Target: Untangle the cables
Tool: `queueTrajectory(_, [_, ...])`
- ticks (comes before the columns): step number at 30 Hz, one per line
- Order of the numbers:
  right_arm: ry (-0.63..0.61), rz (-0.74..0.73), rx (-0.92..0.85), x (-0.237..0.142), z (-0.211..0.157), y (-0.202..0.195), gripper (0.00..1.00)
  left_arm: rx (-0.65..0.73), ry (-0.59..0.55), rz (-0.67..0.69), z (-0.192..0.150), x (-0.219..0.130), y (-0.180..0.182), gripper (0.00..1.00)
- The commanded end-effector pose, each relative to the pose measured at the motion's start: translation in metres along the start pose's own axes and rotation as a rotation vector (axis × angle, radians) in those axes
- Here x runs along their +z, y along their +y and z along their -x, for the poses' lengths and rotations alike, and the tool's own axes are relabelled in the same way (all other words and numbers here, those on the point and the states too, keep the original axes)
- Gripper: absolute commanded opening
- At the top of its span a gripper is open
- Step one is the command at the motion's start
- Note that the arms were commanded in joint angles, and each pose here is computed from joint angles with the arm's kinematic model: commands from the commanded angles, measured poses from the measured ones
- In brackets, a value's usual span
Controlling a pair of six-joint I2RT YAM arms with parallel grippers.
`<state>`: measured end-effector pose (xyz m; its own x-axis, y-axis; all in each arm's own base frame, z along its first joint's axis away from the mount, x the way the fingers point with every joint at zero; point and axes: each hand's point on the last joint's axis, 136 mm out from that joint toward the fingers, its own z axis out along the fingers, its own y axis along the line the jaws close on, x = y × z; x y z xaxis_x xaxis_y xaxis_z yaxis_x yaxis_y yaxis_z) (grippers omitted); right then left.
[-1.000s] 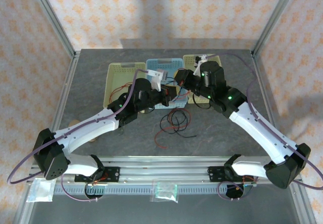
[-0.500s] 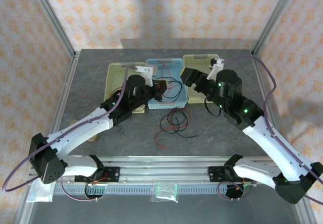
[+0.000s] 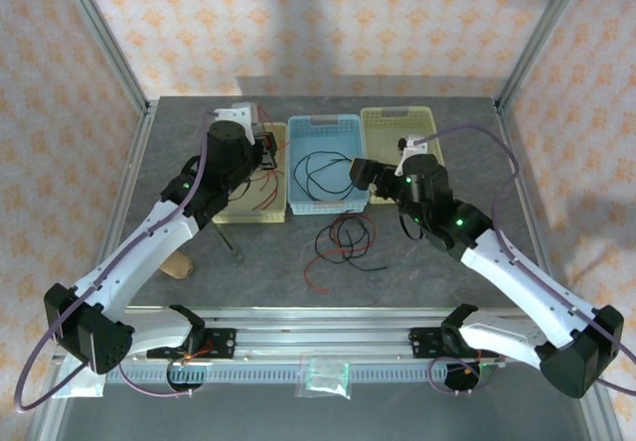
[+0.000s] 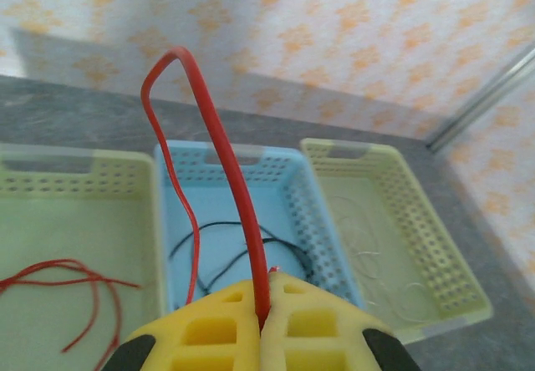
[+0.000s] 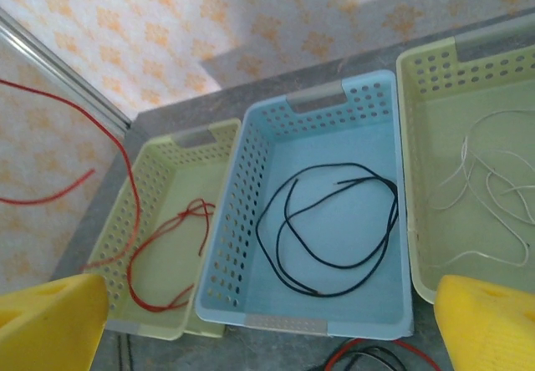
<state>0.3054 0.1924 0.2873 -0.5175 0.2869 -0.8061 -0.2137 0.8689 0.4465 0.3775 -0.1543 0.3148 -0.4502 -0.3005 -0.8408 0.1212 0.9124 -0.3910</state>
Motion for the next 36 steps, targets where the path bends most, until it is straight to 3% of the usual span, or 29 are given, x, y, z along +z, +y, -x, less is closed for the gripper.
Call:
queueTrajectory(1, [0.018,0.039,-0.053,0.008,-0.006,0.006,1.0,0.007,0.031,0.029,-0.002,0.005,0.017,0.0])
queueTrajectory(12, [0.063,0.067,-0.063,0.013,-0.019,0.008,0.97,-0.035,0.121,0.056,-0.028,0.051,0.056,0.0])
queueTrajectory(27, [0.058,0.076,-0.061,0.007,-0.022,0.006,0.96,-0.113,0.288,0.375,-0.11,0.093,0.152,0.0])
queueTrajectory(28, [0.055,0.068,-0.057,0.006,-0.022,0.004,0.96,-0.115,0.297,0.396,-0.113,0.094,0.156,0.02])
queueTrajectory(36, [-0.003,-0.047,0.0,0.003,-0.019,-0.021,1.0,-0.123,0.302,0.449,-0.114,0.095,0.165,0.61])
